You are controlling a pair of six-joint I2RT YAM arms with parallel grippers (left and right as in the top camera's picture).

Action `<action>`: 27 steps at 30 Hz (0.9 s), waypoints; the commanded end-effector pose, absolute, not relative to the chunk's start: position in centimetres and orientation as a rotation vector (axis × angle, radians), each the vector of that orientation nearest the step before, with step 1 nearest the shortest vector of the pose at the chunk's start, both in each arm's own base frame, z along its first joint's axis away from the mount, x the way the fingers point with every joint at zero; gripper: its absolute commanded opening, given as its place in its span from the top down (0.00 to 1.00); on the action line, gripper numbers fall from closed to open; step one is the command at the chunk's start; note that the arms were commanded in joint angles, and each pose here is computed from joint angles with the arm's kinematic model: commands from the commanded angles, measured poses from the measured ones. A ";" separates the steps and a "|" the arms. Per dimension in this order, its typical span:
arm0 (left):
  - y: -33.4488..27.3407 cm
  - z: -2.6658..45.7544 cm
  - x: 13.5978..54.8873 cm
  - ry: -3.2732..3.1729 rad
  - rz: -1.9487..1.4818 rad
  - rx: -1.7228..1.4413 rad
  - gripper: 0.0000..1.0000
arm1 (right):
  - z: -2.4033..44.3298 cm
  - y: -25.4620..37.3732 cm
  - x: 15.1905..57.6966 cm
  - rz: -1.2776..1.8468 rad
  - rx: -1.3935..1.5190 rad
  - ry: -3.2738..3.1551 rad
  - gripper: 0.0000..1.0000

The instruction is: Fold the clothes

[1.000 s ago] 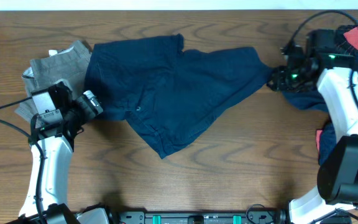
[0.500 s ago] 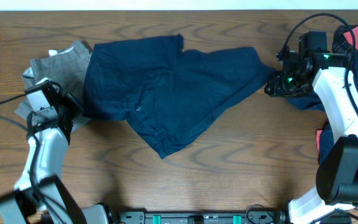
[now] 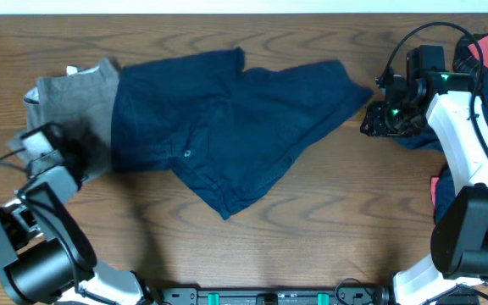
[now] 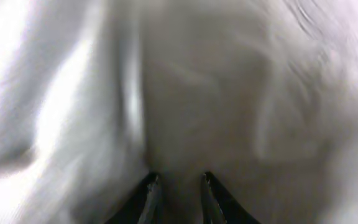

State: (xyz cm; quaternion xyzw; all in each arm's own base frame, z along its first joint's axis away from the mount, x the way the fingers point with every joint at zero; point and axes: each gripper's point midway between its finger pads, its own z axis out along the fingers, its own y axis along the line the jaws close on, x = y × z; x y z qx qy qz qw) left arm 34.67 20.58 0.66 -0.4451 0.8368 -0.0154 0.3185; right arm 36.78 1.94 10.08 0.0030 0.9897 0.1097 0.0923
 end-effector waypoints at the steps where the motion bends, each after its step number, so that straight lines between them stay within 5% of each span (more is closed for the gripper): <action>1: 23.3 -0.2 33.1 2.082 -0.091 -1.369 0.76 | 10.0 2.2 36.8 0.324 0.015 2.946 0.57; 10: 26.6 2.4 33.5 1.910 -0.207 -1.458 0.77 | 9.9 2.2 36.3 0.327 0.018 2.964 0.55; 15: 23.6 5.5 36.7 1.916 -0.505 -1.284 0.77 | 9.9 2.2 36.6 0.328 0.015 2.953 0.49; 24: 13.1 10.8 37.5 2.103 -0.772 -0.944 0.40 | 10.0 2.5 37.9 0.346 0.001 2.900 0.35; 27: 8.6 10.7 36.6 2.233 -0.796 -0.866 0.38 | 9.7 2.7 37.9 0.347 -0.003 2.909 0.35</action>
